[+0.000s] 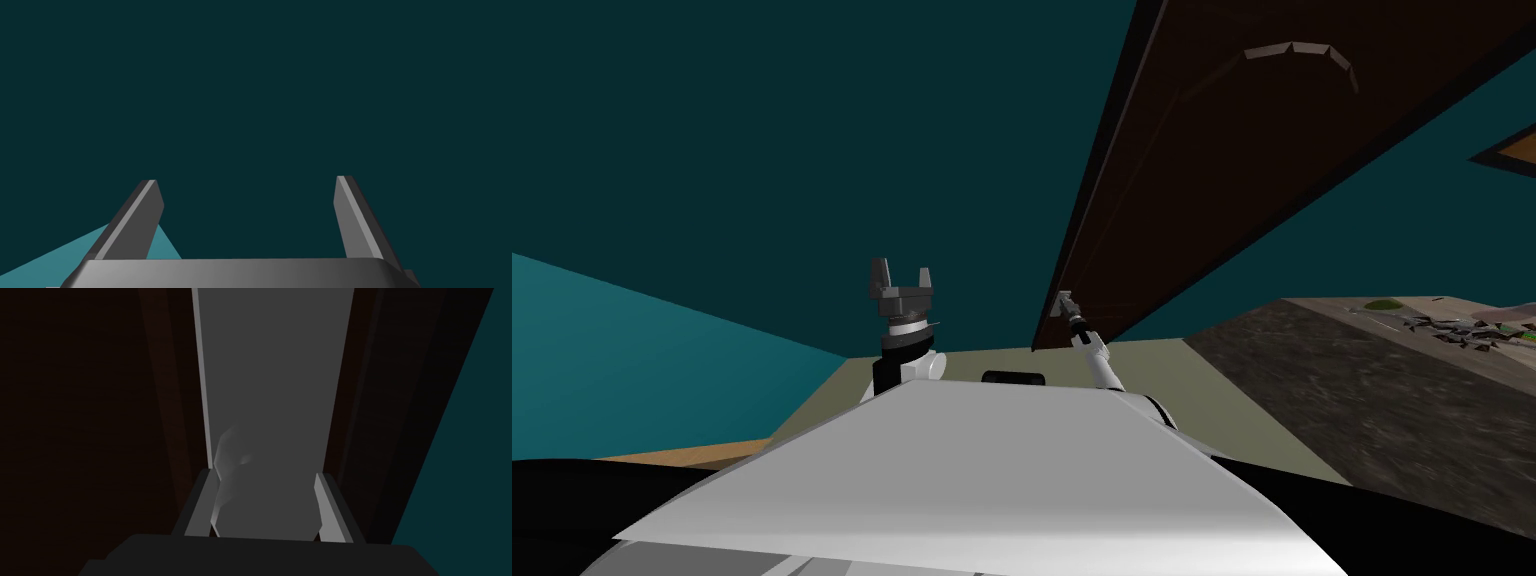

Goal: Pull the door open

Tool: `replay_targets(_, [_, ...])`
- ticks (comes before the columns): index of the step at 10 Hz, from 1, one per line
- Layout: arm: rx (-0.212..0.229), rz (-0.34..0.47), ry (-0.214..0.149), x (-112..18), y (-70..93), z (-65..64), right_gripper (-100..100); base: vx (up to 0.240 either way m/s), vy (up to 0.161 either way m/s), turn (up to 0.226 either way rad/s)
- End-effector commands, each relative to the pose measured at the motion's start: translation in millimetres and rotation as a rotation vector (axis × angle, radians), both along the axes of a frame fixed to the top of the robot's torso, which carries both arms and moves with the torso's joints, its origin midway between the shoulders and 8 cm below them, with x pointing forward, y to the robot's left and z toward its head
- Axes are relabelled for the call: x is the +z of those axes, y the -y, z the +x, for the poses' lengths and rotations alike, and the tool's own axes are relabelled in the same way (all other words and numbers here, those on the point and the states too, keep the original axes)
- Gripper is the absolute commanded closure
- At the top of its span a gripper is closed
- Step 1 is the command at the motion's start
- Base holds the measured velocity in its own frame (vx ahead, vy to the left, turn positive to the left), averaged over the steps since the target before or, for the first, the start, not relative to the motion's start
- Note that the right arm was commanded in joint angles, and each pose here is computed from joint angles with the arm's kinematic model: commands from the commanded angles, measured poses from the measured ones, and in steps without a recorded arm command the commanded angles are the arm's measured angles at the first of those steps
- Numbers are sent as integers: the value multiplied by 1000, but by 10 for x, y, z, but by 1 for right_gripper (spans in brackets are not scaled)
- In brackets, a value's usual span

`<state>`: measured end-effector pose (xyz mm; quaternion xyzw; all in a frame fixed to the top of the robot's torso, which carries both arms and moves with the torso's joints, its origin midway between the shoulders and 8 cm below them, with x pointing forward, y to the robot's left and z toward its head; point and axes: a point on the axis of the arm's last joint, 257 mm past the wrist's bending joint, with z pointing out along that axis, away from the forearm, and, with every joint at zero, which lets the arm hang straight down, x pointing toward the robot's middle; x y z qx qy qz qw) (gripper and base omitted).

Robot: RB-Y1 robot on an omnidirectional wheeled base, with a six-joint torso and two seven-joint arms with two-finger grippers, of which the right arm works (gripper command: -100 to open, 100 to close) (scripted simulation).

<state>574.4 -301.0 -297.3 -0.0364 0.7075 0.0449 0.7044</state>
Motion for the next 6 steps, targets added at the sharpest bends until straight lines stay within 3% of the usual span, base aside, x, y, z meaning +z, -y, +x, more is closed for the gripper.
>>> replay_targets(1, [1, 2, 0, -4, -10, -3, 100, 0, 0, 0])
replay_targets(6, [-15, 154, -4, 33, 45, 4, 100, -25, -26, 56])
